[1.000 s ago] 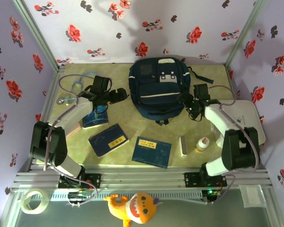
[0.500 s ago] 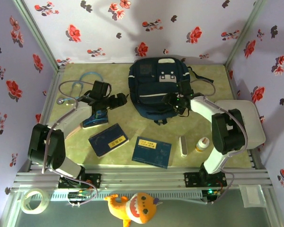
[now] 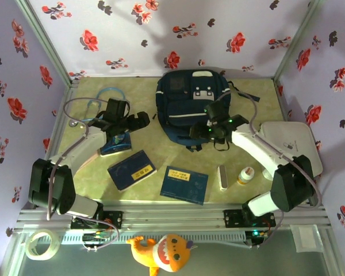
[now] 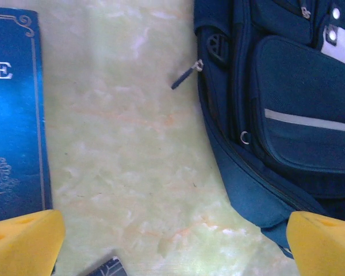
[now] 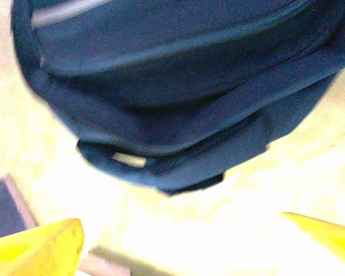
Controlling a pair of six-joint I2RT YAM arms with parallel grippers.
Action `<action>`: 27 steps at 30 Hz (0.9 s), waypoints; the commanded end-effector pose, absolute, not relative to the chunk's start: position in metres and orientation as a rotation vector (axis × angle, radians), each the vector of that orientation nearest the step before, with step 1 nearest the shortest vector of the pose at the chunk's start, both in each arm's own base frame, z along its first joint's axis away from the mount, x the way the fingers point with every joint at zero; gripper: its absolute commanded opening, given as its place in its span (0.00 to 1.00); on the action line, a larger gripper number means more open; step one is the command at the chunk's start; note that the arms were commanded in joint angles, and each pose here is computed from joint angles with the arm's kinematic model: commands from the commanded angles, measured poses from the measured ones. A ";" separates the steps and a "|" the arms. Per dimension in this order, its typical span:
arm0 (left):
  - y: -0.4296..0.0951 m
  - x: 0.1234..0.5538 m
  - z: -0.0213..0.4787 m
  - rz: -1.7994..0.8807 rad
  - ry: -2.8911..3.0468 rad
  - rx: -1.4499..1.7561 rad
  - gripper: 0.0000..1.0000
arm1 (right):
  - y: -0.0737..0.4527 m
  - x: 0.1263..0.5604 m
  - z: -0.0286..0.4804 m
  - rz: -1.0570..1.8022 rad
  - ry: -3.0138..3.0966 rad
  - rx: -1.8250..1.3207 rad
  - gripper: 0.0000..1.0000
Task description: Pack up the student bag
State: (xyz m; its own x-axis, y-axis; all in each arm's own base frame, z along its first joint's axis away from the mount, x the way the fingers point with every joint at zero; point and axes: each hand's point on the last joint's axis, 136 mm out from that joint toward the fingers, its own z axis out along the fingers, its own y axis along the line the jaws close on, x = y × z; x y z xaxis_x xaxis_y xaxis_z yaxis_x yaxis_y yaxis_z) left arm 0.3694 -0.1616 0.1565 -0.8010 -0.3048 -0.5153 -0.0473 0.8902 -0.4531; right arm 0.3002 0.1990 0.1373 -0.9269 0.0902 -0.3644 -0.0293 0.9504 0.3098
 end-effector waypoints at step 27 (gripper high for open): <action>-0.099 0.360 0.158 -0.439 2.434 -0.363 1.00 | 0.273 0.206 0.016 -0.011 3.004 -0.937 0.86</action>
State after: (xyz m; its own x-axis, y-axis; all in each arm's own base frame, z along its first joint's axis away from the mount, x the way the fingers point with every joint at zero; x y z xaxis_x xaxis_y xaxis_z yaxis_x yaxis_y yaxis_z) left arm 0.3628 -0.1055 0.1563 -0.7682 -0.3636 -0.5269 -0.1416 0.8992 -0.4140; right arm 0.2023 0.2838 0.0236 -0.8298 -0.5578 -0.0133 -0.5570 0.8268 0.0779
